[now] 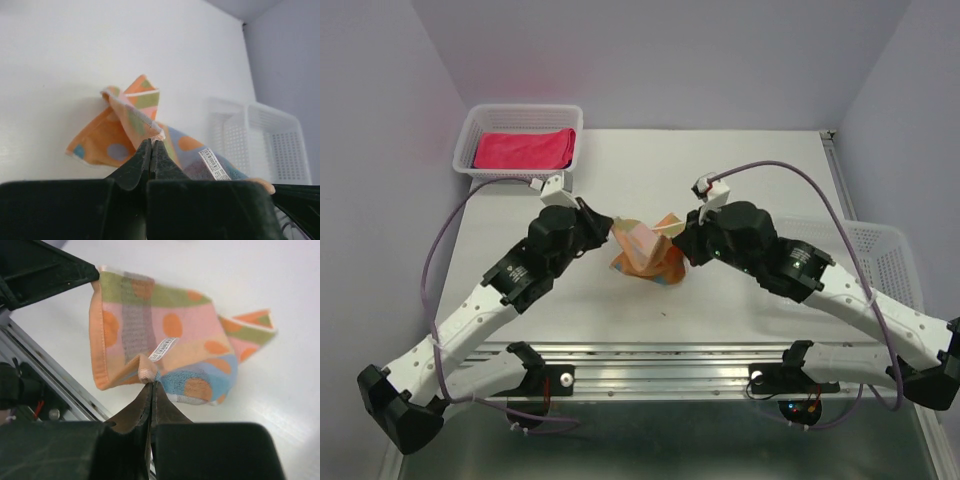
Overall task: Fold and stack the towels
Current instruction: Flatten out the crumpled towel
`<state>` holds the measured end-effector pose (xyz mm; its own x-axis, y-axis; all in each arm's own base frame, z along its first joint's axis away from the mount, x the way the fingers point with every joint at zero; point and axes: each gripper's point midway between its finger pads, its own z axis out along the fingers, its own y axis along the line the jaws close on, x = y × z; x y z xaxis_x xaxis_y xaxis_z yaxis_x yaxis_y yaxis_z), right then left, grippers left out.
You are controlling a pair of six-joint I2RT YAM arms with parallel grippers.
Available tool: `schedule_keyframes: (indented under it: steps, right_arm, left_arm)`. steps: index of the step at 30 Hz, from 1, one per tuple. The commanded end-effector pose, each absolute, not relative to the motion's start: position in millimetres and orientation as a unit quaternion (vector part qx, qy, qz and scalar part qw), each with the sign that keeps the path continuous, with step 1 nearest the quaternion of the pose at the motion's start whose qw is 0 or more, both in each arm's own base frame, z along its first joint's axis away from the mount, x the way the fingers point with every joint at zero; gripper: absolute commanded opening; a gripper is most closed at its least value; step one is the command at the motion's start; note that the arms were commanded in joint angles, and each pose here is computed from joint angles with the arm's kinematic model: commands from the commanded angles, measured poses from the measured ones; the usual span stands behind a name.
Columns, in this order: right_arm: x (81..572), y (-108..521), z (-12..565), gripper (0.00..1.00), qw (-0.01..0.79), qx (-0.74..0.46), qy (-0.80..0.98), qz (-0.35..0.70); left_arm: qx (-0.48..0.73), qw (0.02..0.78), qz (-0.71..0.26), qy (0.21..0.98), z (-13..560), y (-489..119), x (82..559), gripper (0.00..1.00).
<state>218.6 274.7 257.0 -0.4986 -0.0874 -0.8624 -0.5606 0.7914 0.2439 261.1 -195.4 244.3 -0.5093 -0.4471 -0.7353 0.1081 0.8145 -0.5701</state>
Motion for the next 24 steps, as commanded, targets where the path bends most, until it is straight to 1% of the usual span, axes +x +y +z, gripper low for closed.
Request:
schedule_keyframes:
  steps: [1,2,3,4,5,7,8,9,10,11,12,14,15,20,24]
  right_arm:
    - [233,263,374,0.01,0.577,-0.184,0.747,0.273]
    - [234,258,404,0.01,0.600,-0.177,0.729,0.278]
    - [236,258,417,0.01,0.613,-0.183,0.719,0.273]
    - [238,256,425,0.01,0.618,-0.183,0.717,0.266]
    - [235,253,459,0.01,0.637,-0.180,0.697,0.276]
    - [240,260,470,0.01,0.639,-0.197,0.694,0.266]
    - [239,262,489,0.01,0.646,-0.207,0.684,0.270]
    - [234,258,502,0.01,0.651,-0.206,0.676,0.277]
    - [234,260,505,0.01,0.647,-0.218,0.677,0.275]
    - [228,263,515,0.01,0.647,-0.229,0.668,0.288]
    - [220,258,537,0.01,0.660,-0.231,0.648,0.302]
    - [206,264,547,0.01,0.652,-0.260,0.632,0.329]
    - [198,260,561,0.01,0.657,-0.263,0.618,0.343]
    - [163,268,572,0.01,0.624,-0.308,0.588,0.412]
    - [160,268,563,0.01,0.611,-0.297,0.598,0.424]
  left_arm:
    - [-0.117,0.595,-0.336,0.721,369,-185,272,0.00]
    - [-0.124,0.620,-0.345,0.694,404,-179,271,0.00]
    - [-0.123,0.631,-0.340,0.687,416,-177,273,0.00]
    - [-0.128,0.650,-0.344,0.665,446,-170,271,0.00]
    - [-0.133,0.657,-0.341,0.659,457,-167,272,0.00]
    - [-0.138,0.667,-0.336,0.650,475,-163,274,0.00]
    - [-0.134,0.679,-0.343,0.635,497,-159,268,0.00]
    - [-0.132,0.683,-0.348,0.628,506,-157,265,0.00]
    - [-0.130,0.690,-0.361,0.614,522,-154,258,0.00]
    - [-0.129,0.692,-0.367,0.608,529,-152,254,0.00]
    - [-0.131,0.696,-0.374,0.598,538,-147,248,0.00]
    - [-0.132,0.699,-0.391,0.584,551,-141,237,0.00]
    - [-0.131,0.702,-0.401,0.574,557,-137,229,0.00]
    - [-0.073,0.686,-0.466,0.554,572,-150,198,0.00]
    - [-0.064,0.674,-0.488,0.551,568,-154,190,0.00]
